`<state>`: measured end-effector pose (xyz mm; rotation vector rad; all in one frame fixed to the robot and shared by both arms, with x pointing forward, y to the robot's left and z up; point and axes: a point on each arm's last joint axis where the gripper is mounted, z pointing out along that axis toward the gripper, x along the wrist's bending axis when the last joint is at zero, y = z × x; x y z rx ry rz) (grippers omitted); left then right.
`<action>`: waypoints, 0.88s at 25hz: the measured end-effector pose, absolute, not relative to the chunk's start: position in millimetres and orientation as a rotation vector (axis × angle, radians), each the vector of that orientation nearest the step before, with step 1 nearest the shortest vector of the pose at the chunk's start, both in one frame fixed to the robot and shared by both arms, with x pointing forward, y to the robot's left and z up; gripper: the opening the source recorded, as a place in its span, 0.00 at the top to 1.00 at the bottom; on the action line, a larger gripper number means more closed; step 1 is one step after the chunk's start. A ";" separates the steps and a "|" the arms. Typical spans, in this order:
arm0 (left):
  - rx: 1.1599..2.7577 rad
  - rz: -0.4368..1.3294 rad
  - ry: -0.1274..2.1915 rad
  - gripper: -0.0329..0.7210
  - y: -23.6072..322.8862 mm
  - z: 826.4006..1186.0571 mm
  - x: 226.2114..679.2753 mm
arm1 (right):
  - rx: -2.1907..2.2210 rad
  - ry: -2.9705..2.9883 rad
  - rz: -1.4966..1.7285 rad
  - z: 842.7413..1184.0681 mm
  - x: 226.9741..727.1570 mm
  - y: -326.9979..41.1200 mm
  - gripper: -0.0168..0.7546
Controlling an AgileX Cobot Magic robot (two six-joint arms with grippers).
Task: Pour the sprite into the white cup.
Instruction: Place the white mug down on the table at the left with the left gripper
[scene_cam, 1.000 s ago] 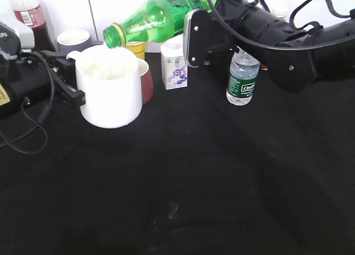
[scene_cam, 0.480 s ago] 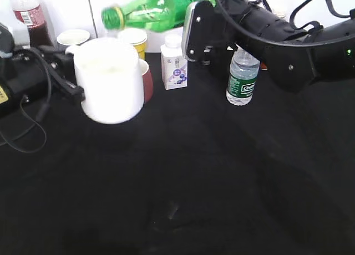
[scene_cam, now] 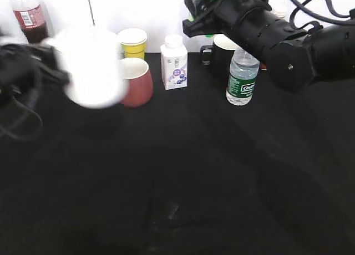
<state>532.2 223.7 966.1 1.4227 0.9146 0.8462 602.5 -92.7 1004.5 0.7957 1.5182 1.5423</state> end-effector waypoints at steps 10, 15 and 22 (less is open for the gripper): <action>1.183 1.130 1.210 0.88 343.8 941.7 573.8 | 0.955 1.627 1.531 1054.8 566.9 -112.1 0.47; 1.263 1.055 1.258 0.88 351.0 868.7 626.9 | 1.027 1.587 1.564 1066.0 524.1 -139.0 0.47; 1.330 1.010 1.138 0.88 338.5 827.7 672.7 | 1.031 1.570 1.581 1070.4 521.4 -140.6 0.48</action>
